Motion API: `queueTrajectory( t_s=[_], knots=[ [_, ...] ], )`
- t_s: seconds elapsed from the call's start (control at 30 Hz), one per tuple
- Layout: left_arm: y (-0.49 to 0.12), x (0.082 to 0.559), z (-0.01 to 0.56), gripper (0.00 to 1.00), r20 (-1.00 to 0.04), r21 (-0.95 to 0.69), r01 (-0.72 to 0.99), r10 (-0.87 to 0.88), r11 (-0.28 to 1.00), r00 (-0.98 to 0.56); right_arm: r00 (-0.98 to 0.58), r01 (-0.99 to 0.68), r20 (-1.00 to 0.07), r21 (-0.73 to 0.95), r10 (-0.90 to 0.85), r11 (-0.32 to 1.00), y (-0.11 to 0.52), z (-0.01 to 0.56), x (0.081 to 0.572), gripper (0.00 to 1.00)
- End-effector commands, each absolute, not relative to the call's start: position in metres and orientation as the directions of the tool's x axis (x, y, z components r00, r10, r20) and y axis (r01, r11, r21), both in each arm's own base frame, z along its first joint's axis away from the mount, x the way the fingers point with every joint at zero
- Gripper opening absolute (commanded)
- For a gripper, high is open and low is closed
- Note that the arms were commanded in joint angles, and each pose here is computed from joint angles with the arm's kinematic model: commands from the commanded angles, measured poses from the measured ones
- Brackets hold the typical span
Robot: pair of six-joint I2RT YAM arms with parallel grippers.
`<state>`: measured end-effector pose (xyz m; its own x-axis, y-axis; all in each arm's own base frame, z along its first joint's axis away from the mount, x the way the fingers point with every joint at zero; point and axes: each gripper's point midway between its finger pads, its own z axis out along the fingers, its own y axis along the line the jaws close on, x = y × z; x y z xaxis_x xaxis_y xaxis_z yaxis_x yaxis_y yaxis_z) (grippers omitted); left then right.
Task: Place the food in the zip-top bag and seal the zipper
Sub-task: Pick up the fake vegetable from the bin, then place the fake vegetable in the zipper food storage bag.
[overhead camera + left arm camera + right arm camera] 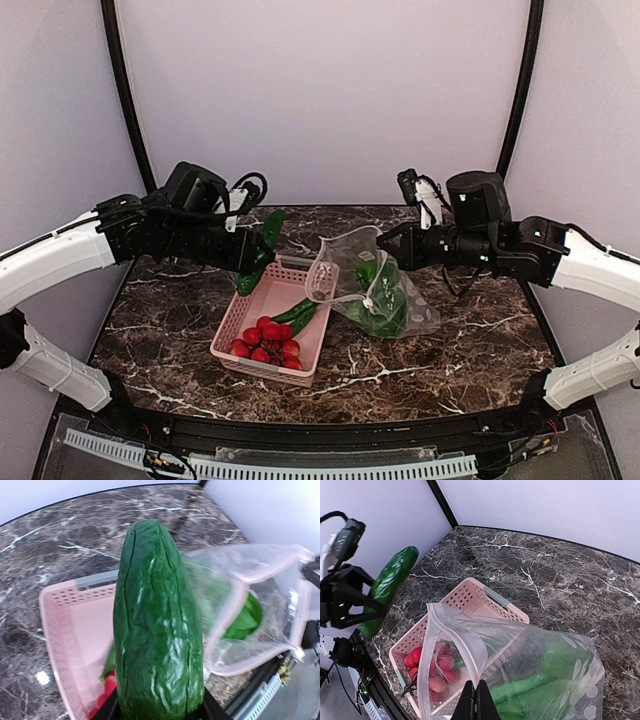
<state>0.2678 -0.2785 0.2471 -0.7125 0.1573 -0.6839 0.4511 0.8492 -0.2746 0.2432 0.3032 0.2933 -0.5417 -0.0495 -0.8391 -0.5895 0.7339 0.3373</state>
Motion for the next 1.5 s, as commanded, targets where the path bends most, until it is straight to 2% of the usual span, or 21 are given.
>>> queueTrajectory(
  t_s=[0.0,0.2,0.37,0.5,0.8,1.0,1.2,1.47],
  knots=[
    [-0.308,0.196,0.260,0.33,-0.611,-0.435,0.592,0.260,0.679,-0.748,-0.510,-0.640,-0.858,0.330,-0.062,0.694,0.321,0.299,0.247,0.00],
    [-0.321,0.149,0.260,0.33,-0.534,-0.539,0.600,0.310,0.592,-0.786,-0.529,-0.637,-0.847,0.356,-0.052,0.683,0.330,0.295,0.249,0.00],
    [-0.325,0.139,0.246,0.33,-0.479,-0.564,0.577,0.335,0.591,-0.812,-0.507,-0.679,-0.859,0.351,-0.067,0.645,0.340,0.300,0.242,0.00],
    [-0.332,0.148,0.236,0.33,-0.459,-0.541,0.567,0.347,0.621,-0.818,-0.473,-0.716,-0.876,0.319,-0.095,0.621,0.345,0.305,0.234,0.00],
    [-0.368,0.158,0.232,0.34,-0.455,-0.559,0.608,0.405,0.564,-0.793,-0.426,-0.804,-0.888,0.282,-0.175,0.524,0.365,0.305,0.205,0.00],
    [-0.378,0.187,0.234,0.36,-0.471,-0.565,0.598,0.372,0.568,-0.799,-0.411,-0.842,-0.884,0.277,-0.221,0.462,0.373,0.299,0.189,0.00],
    [-0.383,0.221,0.233,0.39,-0.488,-0.566,0.578,0.326,0.588,-0.810,-0.429,-0.843,-0.867,0.283,-0.253,0.457,0.374,0.288,0.182,0.00],
    [-0.404,0.239,0.213,0.43,-0.456,-0.550,0.584,0.372,0.597,-0.809,-0.451,-0.838,-0.853,0.302,-0.264,0.454,0.377,0.279,0.180,0.00]
  ],
)
